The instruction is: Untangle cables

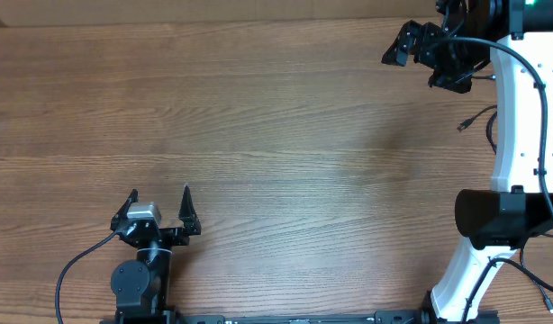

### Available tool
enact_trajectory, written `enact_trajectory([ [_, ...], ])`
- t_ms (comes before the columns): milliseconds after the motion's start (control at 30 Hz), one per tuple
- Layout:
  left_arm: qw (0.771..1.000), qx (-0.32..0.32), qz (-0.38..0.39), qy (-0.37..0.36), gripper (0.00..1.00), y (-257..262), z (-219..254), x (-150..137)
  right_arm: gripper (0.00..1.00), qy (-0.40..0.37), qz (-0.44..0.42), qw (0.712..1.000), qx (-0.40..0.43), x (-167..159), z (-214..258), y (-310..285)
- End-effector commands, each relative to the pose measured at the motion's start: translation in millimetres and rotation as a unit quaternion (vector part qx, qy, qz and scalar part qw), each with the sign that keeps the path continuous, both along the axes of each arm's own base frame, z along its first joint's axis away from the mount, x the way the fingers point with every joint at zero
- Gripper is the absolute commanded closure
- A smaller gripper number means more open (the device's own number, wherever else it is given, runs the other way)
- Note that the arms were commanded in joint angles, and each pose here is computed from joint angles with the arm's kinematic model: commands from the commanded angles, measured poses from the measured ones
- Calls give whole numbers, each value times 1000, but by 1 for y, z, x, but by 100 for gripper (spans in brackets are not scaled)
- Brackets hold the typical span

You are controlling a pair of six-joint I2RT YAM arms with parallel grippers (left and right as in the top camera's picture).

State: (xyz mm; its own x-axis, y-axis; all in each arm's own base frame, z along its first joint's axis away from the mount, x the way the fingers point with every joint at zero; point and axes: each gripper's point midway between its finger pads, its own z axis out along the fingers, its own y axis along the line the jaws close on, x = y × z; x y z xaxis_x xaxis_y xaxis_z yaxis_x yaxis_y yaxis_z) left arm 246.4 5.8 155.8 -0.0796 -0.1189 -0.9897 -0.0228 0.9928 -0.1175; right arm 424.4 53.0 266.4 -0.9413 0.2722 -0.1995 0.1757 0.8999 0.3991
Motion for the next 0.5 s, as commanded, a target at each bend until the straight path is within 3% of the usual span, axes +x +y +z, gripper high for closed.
enact_trajectory([
  [0, 1000, 16, -9, -3, 1, -2, 0, 0, 0, -2, 2, 1000, -5, 0, 0, -1],
  [467, 996, 69, -47, -8, 0, -14, 2, -1, 0, -2, 2, 1000, -5, 0, 0, -1],
])
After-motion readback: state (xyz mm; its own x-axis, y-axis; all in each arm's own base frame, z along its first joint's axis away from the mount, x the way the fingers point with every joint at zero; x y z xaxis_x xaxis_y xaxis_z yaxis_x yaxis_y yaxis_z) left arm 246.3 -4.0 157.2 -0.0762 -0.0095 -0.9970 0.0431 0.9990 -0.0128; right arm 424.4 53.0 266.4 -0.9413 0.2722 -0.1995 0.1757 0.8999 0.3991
